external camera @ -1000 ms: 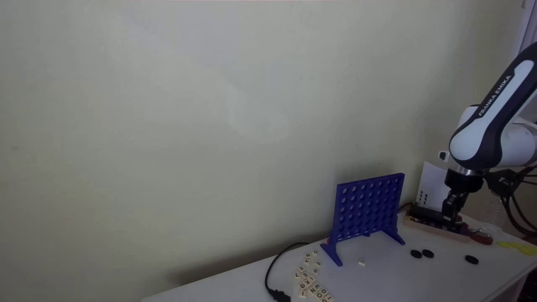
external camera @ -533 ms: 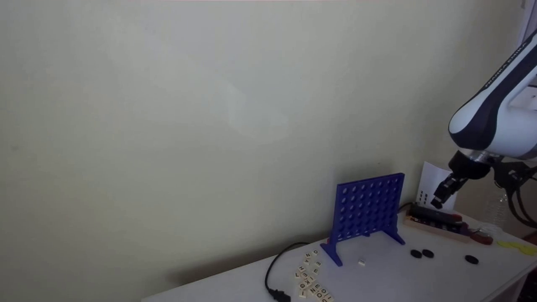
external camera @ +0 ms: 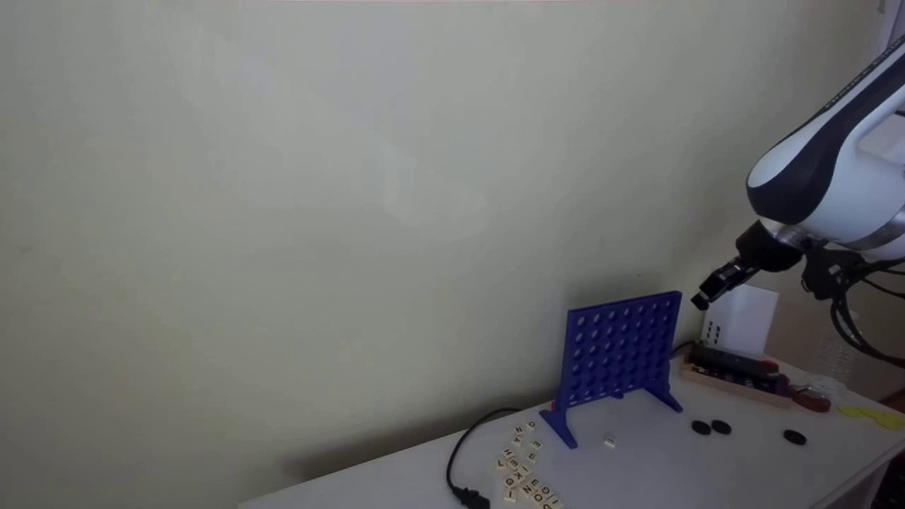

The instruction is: Put one black chip on top of the blue gameboard.

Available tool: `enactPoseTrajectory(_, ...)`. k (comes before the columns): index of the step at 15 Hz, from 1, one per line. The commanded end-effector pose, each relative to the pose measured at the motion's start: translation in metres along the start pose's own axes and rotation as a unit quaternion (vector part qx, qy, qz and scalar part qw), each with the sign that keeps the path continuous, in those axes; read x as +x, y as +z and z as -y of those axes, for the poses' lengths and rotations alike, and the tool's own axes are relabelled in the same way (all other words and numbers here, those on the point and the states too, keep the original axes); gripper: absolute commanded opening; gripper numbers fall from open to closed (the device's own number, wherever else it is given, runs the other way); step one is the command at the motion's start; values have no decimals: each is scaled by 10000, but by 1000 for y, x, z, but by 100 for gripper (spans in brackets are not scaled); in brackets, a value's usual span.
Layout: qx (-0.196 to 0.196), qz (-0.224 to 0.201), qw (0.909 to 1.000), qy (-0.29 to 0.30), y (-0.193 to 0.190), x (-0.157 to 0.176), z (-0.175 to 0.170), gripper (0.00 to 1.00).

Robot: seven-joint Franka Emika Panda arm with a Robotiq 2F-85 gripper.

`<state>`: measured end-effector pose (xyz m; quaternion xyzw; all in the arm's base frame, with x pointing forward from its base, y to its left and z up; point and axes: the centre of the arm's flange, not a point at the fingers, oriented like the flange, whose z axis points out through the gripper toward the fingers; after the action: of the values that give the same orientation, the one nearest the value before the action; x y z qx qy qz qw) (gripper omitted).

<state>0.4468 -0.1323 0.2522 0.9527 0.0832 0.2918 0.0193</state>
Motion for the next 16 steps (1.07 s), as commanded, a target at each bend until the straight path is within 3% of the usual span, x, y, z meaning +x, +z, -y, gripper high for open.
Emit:
enactPoseTrajectory(1, 110, -282, 9995, -50, -35, -36, -4, 12)
enactPoseTrajectory(7, 22, -722, 9974, -20, -45, -55, -8, 12)
enactPoseTrajectory(16, 163, -1177, 9929, -93, -40, -36, 11, 12)
